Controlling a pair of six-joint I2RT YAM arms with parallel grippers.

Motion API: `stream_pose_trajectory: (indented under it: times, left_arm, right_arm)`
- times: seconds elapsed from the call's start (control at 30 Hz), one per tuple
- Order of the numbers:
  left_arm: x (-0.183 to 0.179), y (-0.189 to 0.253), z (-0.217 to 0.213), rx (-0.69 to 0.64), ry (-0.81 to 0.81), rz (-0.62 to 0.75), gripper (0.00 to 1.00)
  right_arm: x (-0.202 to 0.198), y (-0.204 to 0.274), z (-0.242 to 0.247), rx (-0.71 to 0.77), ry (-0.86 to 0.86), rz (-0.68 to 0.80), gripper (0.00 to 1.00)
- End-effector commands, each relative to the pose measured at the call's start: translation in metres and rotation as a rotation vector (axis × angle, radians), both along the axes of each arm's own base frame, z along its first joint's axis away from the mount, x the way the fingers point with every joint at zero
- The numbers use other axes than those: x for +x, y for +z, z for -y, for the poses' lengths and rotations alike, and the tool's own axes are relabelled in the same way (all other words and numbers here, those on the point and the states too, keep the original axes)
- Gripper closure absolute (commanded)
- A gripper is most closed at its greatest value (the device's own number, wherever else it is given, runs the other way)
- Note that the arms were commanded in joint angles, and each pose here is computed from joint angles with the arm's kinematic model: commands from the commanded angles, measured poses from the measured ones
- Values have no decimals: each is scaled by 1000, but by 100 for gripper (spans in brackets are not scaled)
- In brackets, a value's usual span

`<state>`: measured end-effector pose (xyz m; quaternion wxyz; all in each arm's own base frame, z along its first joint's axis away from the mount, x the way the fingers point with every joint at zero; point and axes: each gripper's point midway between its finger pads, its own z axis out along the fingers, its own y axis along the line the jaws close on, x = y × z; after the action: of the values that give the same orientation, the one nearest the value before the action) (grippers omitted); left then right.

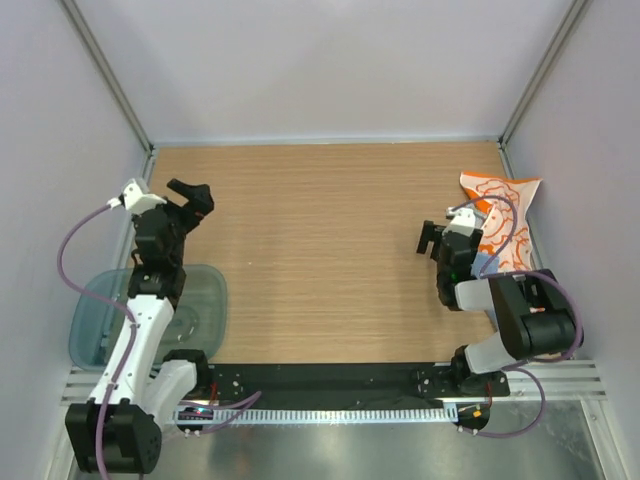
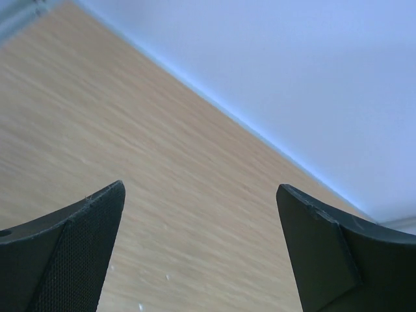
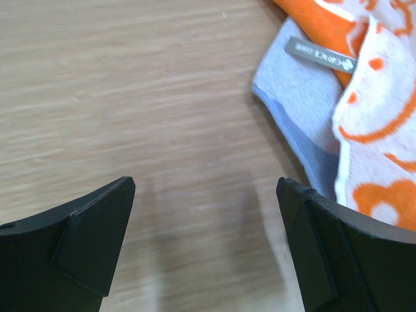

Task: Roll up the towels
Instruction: Grab a towel with the right arm

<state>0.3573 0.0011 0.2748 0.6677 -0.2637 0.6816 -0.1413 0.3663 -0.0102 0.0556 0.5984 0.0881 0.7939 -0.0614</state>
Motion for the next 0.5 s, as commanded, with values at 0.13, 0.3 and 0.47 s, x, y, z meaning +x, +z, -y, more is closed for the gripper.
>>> stream_pose_trajectory:
  times: [0.13,0.3,0.47]
  left_arm:
    - [-25,-9,89,-351,-412,-247,0]
    - [-65,-23,96,-186,-439,-516,0]
    - [-101,-32,65,-22,-338,-602,0]
  right_arm:
    - [15,176,3,88,-258,179,0]
    - [14,218,64,300,-409,171,0]
    - [45,179,114,287,-587,-161,0]
